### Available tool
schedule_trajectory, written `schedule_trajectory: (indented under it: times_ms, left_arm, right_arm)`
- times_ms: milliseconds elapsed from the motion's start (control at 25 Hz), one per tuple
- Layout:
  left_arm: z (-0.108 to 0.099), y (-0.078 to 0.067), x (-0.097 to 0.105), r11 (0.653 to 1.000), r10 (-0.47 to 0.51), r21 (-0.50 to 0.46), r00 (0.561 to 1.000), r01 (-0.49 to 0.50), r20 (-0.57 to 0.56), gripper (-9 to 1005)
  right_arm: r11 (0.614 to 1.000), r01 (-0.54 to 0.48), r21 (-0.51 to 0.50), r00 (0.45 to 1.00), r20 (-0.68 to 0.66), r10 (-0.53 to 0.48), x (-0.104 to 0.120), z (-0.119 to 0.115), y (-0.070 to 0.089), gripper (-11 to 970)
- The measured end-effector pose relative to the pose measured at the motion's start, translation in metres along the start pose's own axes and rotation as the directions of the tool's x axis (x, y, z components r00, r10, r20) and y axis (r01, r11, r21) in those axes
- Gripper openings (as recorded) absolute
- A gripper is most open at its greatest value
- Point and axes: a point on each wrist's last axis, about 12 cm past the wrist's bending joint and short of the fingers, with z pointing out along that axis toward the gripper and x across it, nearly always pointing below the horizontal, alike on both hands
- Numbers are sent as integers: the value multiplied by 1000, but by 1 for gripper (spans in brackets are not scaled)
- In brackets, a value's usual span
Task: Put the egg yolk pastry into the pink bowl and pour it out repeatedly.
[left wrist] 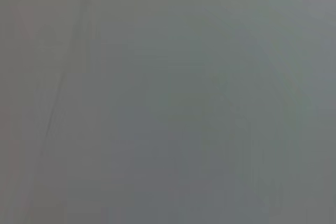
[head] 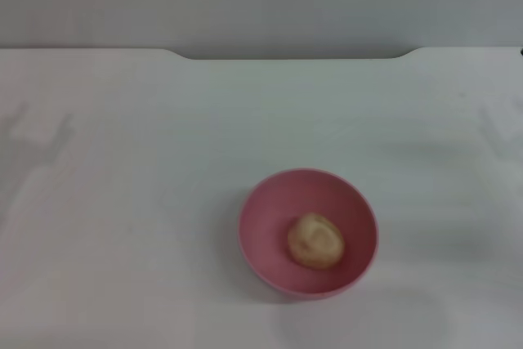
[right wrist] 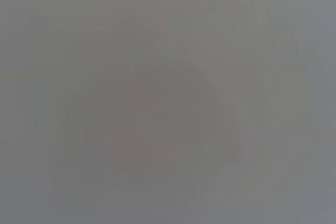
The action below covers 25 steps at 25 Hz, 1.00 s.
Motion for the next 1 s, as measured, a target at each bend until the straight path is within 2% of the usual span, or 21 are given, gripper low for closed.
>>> schedule_trajectory:
  times_ms: [120, 200, 280, 360, 520, 680, 1000]
  left_arm:
    - [-3, -11, 17, 991, 133, -10, 991, -133, -30, 777]
    - [-3, -20, 28, 970, 241, -14, 969, -242, -55, 778]
    - [-4, -24, 35, 951, 306, -24, 949, -309, -69, 776]
    - [-5, -27, 40, 941, 332, -38, 939, -337, -87, 776]
    - [-4, -28, 48, 936, 340, -44, 929, -349, -145, 774]
    - [-1, -29, 56, 941, 323, -40, 926, -337, -196, 774]
    - [0, -31, 57, 943, 316, -38, 928, -329, -197, 773]
  right_arm:
    - [977, 102, 188, 993, 35, -110, 15, -10, 9, 583]
    - [931, 159, 327, 984, 31, -178, 19, -18, 11, 630]
    - [891, 203, 405, 973, 14, -228, 19, -25, 10, 653]
    - [880, 215, 424, 971, 7, -240, 20, -29, 9, 676]
    - [890, 146, 433, 985, 23, -173, 22, -35, 7, 676]
    - [896, 120, 427, 989, 31, -147, 22, -36, 8, 676]
    - [902, 98, 420, 993, 22, -118, 24, -30, 7, 676]
